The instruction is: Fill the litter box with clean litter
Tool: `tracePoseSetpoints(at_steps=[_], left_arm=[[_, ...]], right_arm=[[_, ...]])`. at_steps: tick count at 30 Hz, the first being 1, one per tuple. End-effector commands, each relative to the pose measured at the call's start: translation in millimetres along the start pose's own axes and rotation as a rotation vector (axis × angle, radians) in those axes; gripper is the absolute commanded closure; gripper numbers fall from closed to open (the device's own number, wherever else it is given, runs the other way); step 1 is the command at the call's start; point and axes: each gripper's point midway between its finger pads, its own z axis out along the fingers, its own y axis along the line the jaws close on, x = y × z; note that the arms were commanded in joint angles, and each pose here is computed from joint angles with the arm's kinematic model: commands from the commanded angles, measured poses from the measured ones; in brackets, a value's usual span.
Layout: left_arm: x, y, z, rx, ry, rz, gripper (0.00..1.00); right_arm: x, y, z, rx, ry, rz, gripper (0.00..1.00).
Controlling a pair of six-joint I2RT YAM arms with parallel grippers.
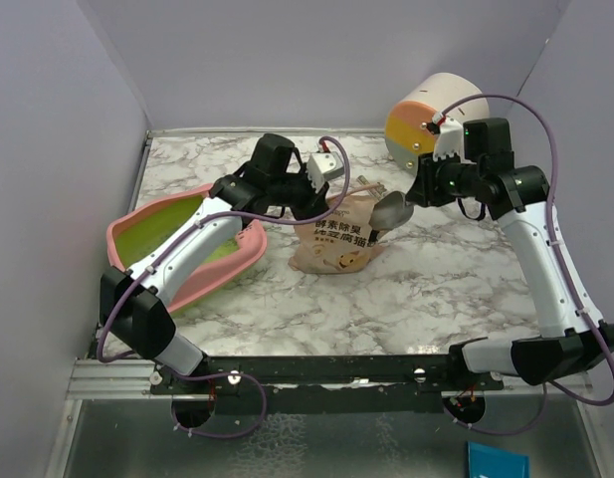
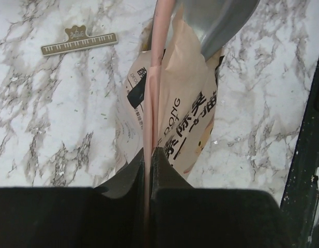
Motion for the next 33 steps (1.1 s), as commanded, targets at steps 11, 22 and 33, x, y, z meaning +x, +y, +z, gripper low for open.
tracePoseSetpoints(at_steps=[11,22,33], left_arm=[[-67,10,-25,-0.235,-0.336,0.182,1.0],[-69,-8,-18,-0.204,-0.416,0.28,1.0],[-52,-20,-24,-0.264,-0.488,0.288,1.0]], right_arm=[[-1,9,46,-0.107,-0.019,-0.016,0.99],[32,11,83,-0.045,0.104,-0.028,0.99],[60,-5,111,0.09,0.173,-0.05,0.99]])
